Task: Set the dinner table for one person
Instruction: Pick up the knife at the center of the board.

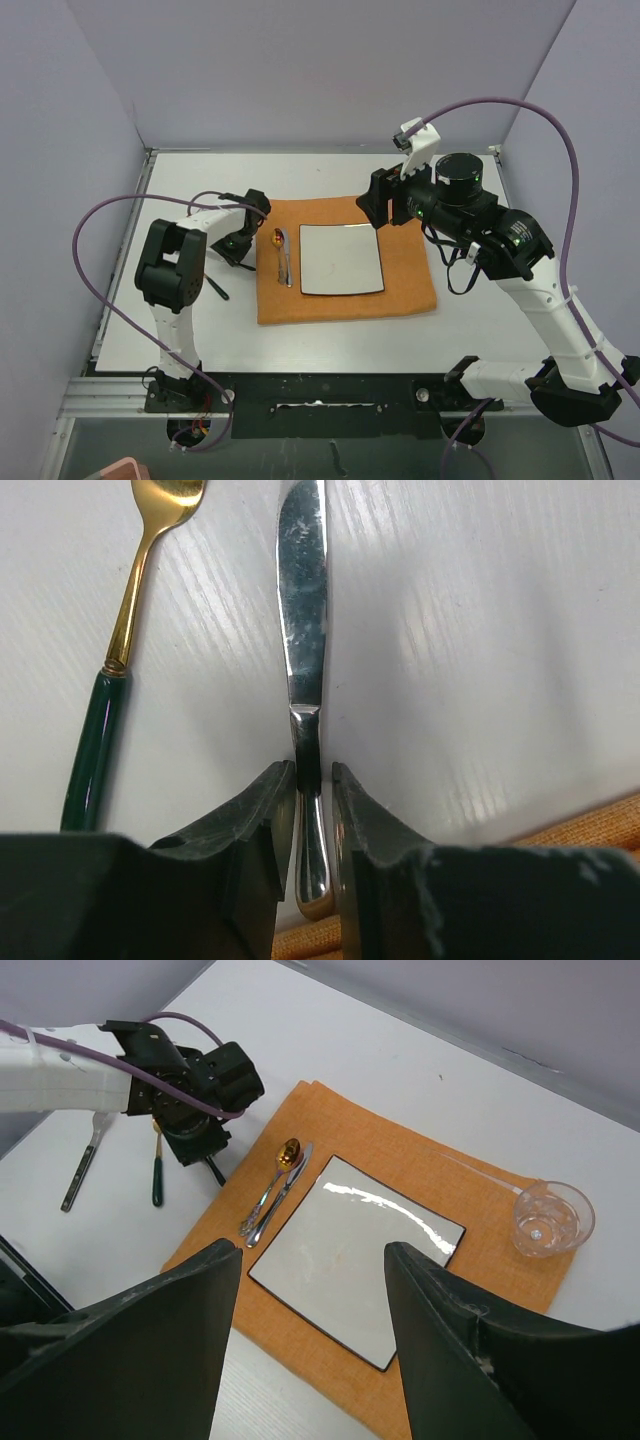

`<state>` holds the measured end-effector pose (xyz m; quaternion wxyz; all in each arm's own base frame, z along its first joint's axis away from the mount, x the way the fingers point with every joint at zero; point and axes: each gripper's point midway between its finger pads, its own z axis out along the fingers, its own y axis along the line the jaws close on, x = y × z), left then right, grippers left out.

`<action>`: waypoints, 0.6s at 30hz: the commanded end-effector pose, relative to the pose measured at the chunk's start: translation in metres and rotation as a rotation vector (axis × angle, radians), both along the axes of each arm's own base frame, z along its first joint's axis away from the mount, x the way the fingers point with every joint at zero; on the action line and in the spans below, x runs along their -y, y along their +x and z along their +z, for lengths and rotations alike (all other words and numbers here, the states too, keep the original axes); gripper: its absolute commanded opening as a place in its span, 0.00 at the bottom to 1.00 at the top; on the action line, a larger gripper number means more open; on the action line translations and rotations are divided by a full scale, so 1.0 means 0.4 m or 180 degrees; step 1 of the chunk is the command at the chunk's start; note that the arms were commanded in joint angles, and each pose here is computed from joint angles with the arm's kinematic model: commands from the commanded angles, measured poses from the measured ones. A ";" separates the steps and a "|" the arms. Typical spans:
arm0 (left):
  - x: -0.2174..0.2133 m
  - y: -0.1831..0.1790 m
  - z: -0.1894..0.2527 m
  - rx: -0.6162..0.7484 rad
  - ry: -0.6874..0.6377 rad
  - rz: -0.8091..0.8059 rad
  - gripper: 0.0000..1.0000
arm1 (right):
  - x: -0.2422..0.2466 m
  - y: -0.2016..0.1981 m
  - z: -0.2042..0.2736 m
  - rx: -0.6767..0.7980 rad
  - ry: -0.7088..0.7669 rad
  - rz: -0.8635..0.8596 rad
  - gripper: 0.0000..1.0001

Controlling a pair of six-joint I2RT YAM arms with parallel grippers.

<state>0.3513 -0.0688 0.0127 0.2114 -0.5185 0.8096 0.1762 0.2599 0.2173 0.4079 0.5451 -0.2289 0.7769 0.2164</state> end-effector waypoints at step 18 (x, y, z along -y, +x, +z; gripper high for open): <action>0.019 0.037 -0.031 0.0336 -0.0156 0.0089 0.00 | 0.004 -0.010 0.024 0.0093 0.0117 -0.0021 0.59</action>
